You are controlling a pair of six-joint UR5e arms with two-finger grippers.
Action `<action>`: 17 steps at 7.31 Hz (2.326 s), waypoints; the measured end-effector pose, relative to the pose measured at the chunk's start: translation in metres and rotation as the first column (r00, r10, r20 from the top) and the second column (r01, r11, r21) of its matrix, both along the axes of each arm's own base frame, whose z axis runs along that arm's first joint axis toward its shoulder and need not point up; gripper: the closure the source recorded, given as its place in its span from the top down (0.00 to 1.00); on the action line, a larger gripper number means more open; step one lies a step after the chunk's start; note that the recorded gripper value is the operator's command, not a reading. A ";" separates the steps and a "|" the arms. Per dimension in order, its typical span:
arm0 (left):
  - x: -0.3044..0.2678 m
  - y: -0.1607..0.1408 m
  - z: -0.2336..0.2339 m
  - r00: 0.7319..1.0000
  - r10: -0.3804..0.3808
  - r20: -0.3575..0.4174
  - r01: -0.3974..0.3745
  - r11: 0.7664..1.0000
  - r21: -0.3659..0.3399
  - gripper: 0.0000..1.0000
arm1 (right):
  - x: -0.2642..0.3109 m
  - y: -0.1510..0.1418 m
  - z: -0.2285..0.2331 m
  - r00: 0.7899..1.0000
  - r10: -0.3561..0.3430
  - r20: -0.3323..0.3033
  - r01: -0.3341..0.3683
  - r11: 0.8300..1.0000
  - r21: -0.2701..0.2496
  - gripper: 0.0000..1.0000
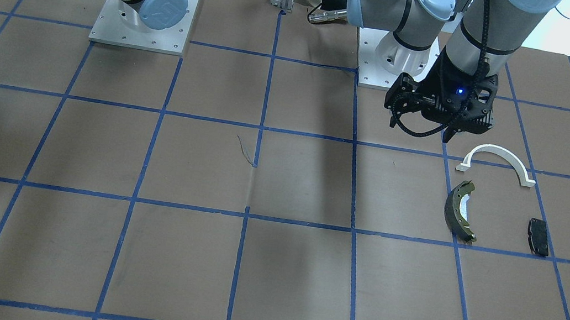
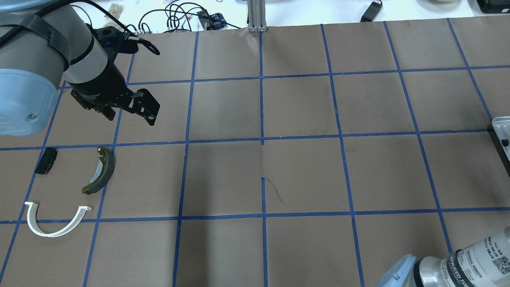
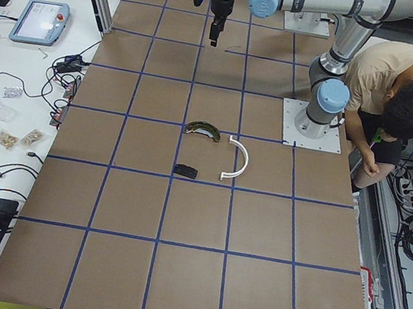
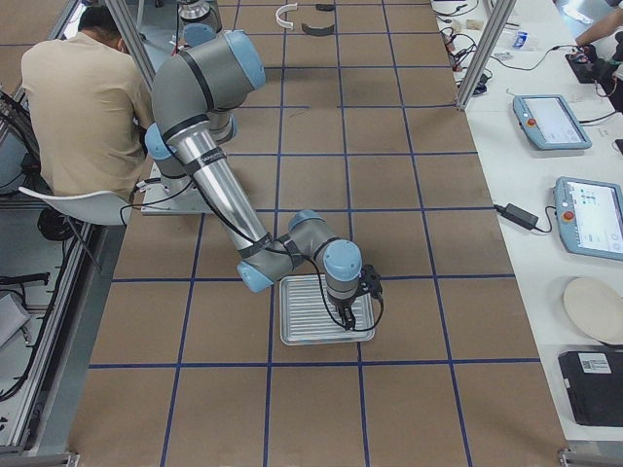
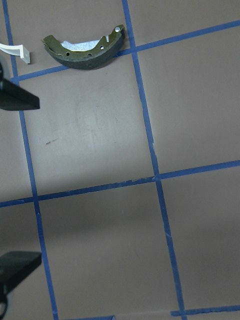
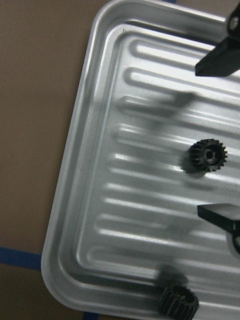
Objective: Place bearing gear from tray to pile
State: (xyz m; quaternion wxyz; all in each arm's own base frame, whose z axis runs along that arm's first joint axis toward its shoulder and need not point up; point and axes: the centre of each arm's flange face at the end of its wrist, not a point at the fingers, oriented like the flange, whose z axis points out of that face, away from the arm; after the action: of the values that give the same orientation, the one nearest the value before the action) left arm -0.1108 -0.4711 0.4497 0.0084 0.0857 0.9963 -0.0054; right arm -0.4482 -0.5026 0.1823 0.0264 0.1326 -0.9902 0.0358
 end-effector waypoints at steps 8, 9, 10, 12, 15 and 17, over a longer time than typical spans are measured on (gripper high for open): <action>0.000 -0.001 0.000 1.000 -0.007 -0.001 0.007 1.000 -0.004 1.00 | 0.001 0.002 -0.007 0.999 -0.017 0.029 0.016 1.000 0.027 0.39; 0.000 -0.001 0.000 1.000 -0.008 -0.002 0.008 1.000 -0.004 1.00 | 0.001 0.002 -0.006 0.999 -0.016 0.028 0.015 1.000 0.027 0.31; 0.000 -0.001 -0.001 1.000 -0.007 -0.002 0.007 1.000 -0.003 1.00 | 0.001 0.001 -0.005 1.000 -0.015 0.026 0.015 1.000 0.026 0.24; 0.000 -0.001 0.000 1.000 -0.007 -0.001 0.007 1.000 -0.004 1.00 | 0.000 -0.003 0.001 1.000 -0.021 0.016 0.021 1.000 0.019 0.16; 0.001 -0.001 0.000 1.000 -0.008 -0.001 0.008 1.000 -0.004 1.00 | 0.019 -0.019 0.037 0.998 -0.063 -0.008 0.063 0.998 -0.012 0.15; 0.001 -0.001 -0.001 1.000 -0.008 -0.001 0.008 1.000 -0.002 1.00 | 0.100 -0.063 0.067 0.996 -0.086 0.004 0.086 0.996 -0.010 0.15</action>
State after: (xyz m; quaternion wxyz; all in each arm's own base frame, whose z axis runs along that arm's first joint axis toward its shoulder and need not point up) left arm -0.1103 -0.4724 0.4486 0.0080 0.0899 0.9959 -0.0066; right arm -0.3482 -0.5652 0.2491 0.0269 0.0895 -0.9948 0.0398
